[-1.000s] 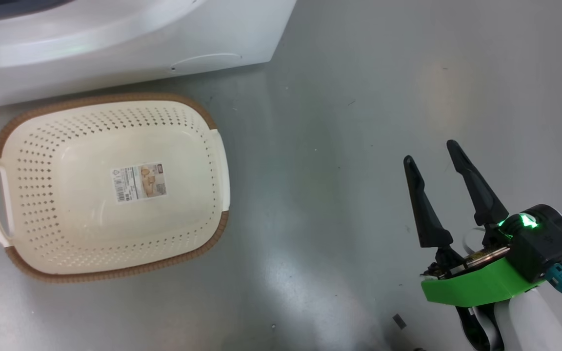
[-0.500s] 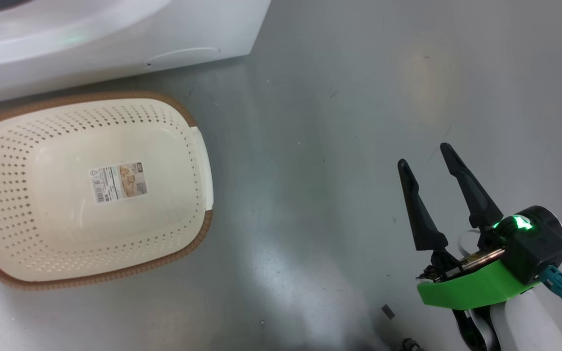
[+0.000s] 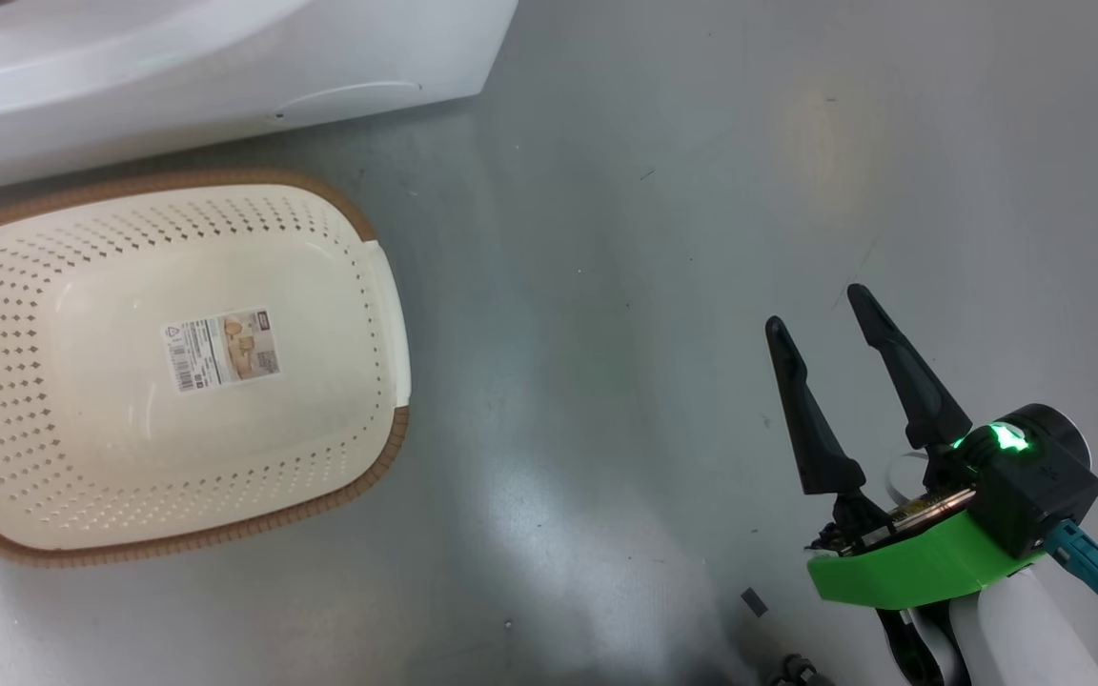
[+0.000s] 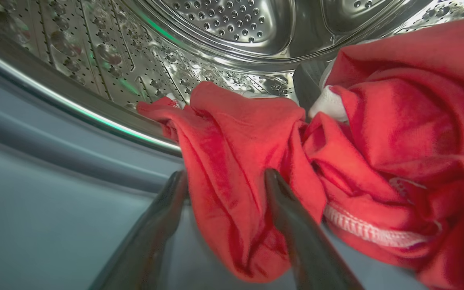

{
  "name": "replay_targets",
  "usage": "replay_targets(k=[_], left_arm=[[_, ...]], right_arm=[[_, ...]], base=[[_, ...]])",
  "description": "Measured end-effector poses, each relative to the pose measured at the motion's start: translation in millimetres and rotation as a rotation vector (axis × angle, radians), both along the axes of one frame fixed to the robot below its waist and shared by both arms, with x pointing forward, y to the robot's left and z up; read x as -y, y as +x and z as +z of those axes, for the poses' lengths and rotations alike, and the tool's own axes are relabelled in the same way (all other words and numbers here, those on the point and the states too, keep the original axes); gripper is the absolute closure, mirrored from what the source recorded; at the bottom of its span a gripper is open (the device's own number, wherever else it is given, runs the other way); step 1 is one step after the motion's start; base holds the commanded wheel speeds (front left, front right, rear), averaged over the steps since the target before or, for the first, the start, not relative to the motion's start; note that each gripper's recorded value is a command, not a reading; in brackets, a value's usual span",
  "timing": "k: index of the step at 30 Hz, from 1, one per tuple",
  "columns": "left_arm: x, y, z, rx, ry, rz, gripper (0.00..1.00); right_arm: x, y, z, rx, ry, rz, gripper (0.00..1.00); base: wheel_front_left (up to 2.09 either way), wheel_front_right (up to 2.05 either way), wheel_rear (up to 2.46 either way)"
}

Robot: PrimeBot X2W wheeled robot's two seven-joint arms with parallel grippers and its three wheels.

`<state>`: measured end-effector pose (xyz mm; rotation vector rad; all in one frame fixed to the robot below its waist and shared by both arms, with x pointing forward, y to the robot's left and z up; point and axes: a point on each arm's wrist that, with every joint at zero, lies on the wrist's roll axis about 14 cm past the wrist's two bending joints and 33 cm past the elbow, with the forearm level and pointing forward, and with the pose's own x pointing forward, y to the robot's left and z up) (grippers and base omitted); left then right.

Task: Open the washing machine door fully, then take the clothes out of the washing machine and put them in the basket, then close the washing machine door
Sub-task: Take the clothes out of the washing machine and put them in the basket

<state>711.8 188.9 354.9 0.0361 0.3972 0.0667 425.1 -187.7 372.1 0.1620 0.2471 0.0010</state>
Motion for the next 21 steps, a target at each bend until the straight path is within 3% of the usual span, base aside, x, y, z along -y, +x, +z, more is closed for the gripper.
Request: replay_targets(k=[3,4,7,8,9,21], left_arm=[[0.7,0.2,-1.6,-0.014,-0.009,-0.004,0.01],[0.5,-0.3,-3.1,-0.022,-0.009,-0.004,0.25],[-1.4,-1.2,-6.3,-0.039,-0.013,-0.005,0.78],[-2.7,-1.8,-7.1,-0.043,-0.012,-0.003,0.93],[-3.5,-2.4,-8.0,-0.048,-0.015,0.0,1.0],[-0.8,-3.2,-2.2,0.002,-0.069,-0.025,1.0]], right_arm=[[0.0,0.0,-0.7,-0.002,0.0,0.0,0.0],[-0.1,0.0,-1.1,-0.003,0.001,0.0,0.0],[-0.3,-0.1,-2.7,-0.007,0.002,0.0,0.0],[-0.5,-0.1,-3.1,-0.008,0.003,0.001,0.0],[-0.8,0.0,-3.3,-0.008,0.003,0.001,0.0],[-5.8,3.6,-7.7,-0.012,0.014,0.014,0.0]], base=[[0.0,0.0,0.0],[0.0,0.0,0.0],[0.0,0.0,0.0],[0.0,0.0,0.0],[0.0,0.0,0.0],[0.0,0.0,0.0]])
